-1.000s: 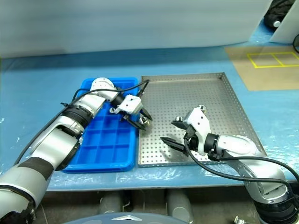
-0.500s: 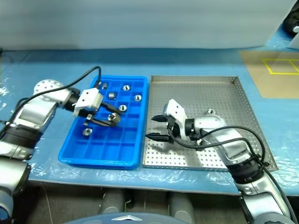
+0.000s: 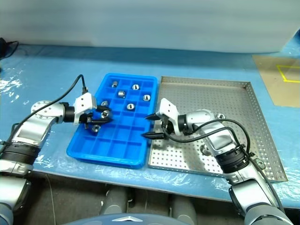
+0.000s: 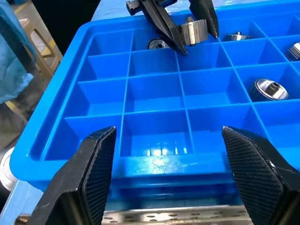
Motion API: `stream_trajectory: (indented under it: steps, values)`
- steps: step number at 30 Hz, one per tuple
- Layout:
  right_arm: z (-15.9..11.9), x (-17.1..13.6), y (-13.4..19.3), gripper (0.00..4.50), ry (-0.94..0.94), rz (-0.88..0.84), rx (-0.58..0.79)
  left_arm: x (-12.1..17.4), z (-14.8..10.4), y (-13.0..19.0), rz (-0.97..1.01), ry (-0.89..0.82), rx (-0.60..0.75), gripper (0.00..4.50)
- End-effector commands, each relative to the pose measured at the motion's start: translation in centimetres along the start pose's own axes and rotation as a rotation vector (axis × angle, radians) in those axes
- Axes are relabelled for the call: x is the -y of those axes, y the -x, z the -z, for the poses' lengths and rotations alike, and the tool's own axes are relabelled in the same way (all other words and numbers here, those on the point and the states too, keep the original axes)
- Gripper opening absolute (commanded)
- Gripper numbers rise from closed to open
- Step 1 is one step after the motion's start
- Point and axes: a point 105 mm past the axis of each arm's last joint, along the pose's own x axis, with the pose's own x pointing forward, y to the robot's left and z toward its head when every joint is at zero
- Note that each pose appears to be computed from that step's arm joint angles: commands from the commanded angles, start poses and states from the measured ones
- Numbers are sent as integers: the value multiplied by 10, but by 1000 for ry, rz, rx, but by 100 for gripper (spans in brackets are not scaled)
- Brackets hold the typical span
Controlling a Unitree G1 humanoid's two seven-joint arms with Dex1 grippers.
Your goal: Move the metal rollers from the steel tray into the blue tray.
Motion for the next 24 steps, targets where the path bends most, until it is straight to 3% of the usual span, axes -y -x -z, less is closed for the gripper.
stream_trajectory:
  steps: [1,10,16,24]
  values:
    - [-8,0,5,368,37,20,19,-5,-10,-5,-6,-54,25,185]
    - [-4,0,10,368,33,59,7,-6,4,-12,18,-32,-18,185]
    - [-5,1,10,368,31,76,12,-11,-8,-12,21,-43,10,379]
    - [-4,2,12,368,27,92,15,-32,-53,-3,-59,-50,154,379]
